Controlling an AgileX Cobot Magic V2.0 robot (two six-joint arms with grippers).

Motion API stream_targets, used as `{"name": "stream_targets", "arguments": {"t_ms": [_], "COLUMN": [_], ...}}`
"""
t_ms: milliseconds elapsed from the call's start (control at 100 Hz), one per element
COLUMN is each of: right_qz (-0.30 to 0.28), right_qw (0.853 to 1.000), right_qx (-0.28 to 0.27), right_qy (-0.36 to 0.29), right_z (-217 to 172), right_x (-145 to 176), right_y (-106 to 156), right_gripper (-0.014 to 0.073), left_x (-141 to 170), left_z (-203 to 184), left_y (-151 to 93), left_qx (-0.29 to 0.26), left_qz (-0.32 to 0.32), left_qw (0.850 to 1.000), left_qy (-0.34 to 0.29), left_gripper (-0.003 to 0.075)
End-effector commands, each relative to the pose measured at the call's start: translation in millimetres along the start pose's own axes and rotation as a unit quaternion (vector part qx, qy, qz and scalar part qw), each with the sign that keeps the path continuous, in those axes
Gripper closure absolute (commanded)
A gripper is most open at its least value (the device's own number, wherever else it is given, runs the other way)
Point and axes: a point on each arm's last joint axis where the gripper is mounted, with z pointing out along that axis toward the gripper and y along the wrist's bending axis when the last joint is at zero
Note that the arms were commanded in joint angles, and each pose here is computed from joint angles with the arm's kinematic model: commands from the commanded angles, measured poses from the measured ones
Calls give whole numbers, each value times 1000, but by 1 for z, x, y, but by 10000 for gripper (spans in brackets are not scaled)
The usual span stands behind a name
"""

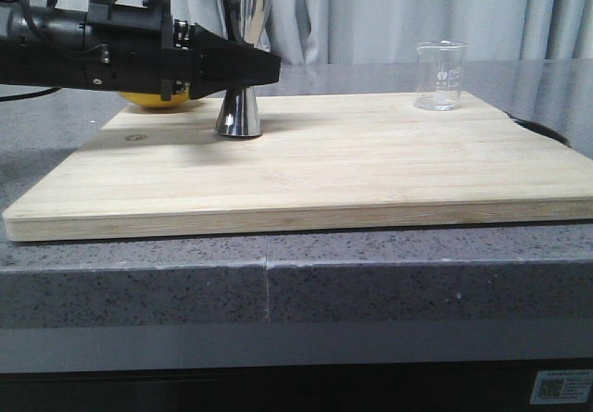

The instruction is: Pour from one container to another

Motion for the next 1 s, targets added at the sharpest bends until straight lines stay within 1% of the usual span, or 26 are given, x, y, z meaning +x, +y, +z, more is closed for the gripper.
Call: {"name": "stream_targets", "arguments": {"t_ms": [0, 990], "right_qz": [-1, 4], "right_qw": [999, 999], "right_qx": [2, 2], "right_qy": [-42, -42], "right_z": [-5, -5], "right_x": [-21, -21], "right_y": [0, 0], "right_gripper": [93, 93], "left_x": [-23, -22], "left_z": [-3, -3], "left_y": [-6, -7], "left_qx": [19, 23], "left_qz": [23, 25], "left_qw": [999, 999], "left_qy": [-35, -33], "left_gripper": [739, 738]}}
